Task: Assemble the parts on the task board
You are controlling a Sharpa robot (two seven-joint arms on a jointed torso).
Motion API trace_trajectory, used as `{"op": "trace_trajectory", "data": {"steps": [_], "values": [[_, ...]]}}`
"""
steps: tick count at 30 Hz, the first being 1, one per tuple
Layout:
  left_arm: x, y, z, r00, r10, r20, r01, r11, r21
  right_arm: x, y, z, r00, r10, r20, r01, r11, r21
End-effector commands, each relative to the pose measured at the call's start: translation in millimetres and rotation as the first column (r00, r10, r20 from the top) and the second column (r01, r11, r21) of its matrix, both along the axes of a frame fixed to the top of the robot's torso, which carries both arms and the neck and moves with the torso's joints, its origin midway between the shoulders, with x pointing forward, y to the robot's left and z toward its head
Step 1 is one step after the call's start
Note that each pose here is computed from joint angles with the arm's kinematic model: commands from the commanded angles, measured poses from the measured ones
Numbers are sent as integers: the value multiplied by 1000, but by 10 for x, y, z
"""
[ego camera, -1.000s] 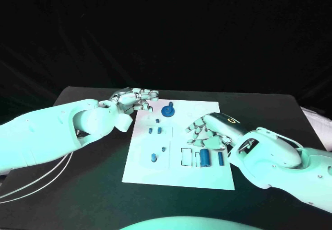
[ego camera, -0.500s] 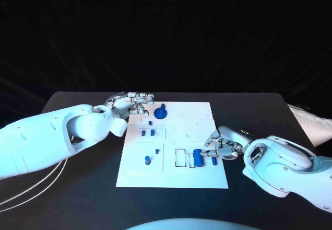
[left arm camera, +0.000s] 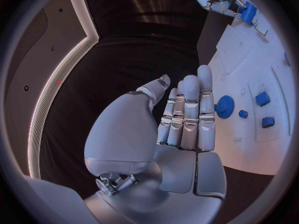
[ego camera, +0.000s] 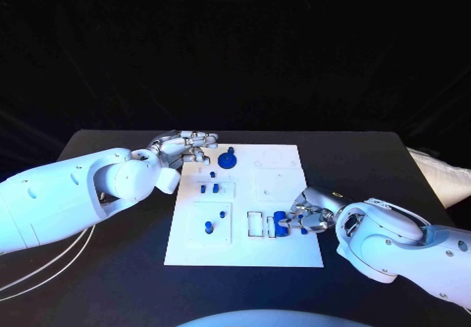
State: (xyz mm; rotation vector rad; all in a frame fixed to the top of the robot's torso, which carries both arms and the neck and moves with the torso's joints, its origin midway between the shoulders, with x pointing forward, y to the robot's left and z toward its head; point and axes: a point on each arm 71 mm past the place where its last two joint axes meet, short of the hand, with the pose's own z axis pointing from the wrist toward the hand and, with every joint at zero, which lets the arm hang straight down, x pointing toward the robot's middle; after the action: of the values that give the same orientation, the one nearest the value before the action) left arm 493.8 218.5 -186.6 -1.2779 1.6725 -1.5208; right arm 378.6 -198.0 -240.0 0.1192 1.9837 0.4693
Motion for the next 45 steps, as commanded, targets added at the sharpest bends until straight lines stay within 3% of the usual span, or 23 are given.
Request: {"op": "trace_trajectory", "data": {"steps": [1, 12, 22, 28, 37, 45], "values": [[-7, -20, 7, 1000, -18, 6, 18, 1000, -8, -8, 27, -51, 1000, 8, -23, -9, 999, -34], [-7, -19, -11, 1000, -20, -1, 20, 1000, -7, 1, 97, -105, 999, 46, -20, -48, 996, -77], [-7, -14, -15, 1000, -19, -2, 19, 1000, -6, 28, 88, -86, 997, 60, 42, -54, 992, -117], [-9, -13, -19, 1000, -20, -4, 20, 1000, -6, 6, 65, -29, 997, 10, 73, -7, 999, -39], [-10, -16, -31, 1000, -21, -7, 21, 1000, -6, -73, 96, 19, 997, -75, -21, 78, 976, 202], [-12, -17, -37, 1000, -22, -9, 22, 1000, -6, -93, 125, 56, 994, -98, -39, 105, 955, 277]]}}
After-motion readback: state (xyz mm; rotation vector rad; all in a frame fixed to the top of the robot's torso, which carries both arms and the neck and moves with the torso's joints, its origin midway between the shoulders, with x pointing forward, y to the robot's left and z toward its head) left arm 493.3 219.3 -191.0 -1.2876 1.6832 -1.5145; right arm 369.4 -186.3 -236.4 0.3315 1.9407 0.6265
